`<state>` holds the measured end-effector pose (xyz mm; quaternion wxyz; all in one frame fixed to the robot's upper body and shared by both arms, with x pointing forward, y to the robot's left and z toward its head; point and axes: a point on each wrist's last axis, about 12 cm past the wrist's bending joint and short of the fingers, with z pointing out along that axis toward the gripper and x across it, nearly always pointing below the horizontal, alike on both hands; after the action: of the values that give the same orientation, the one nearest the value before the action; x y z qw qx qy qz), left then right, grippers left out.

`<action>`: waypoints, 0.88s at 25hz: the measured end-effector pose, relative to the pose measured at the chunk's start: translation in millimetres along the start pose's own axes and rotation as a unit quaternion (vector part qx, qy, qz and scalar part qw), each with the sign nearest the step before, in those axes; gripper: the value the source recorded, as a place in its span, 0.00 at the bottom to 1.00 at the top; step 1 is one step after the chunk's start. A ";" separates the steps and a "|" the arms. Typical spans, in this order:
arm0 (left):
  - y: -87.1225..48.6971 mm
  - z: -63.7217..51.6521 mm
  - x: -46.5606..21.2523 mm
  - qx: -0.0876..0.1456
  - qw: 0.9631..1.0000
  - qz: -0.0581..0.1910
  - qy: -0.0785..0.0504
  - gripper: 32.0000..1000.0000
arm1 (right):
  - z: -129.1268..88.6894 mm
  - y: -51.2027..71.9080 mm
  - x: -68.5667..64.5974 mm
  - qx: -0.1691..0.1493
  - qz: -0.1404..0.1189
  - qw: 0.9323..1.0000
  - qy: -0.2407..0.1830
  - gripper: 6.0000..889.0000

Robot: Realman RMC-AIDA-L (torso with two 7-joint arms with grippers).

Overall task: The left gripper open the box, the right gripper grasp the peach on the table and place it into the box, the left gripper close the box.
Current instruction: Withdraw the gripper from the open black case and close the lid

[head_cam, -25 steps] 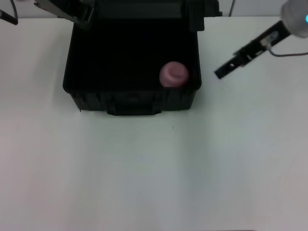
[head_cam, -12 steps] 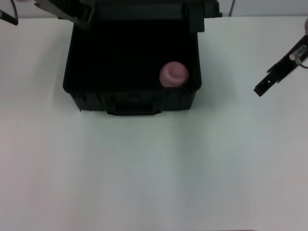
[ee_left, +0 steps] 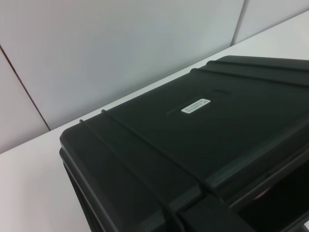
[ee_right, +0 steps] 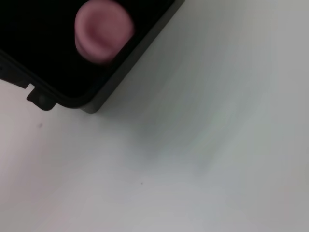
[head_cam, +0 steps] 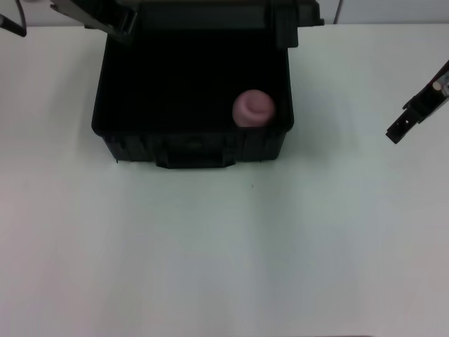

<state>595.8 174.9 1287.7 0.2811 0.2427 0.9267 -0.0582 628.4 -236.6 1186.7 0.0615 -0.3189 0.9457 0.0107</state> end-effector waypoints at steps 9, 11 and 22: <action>-0.2 -0.1 0.4 0.000 1.000 0.001 0.002 0.00 | 0.2 -1.3 0.2 0.000 0.003 1.000 -0.004 0.94; -0.2 -0.1 0.5 0.000 1.000 0.001 0.003 0.00 | 0.5 -1.3 0.5 0.000 0.004 1.000 -0.005 0.94; -4.1 -0.3 -0.4 0.002 1.000 0.010 0.009 0.04 | -0.4 -1.0 -0.2 -0.001 0.003 1.000 -0.008 0.94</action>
<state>594.0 171.3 1288.0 0.2730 0.2531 0.9265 -0.0548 629.1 -237.3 1187.1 0.0687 -0.3157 0.9463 0.0139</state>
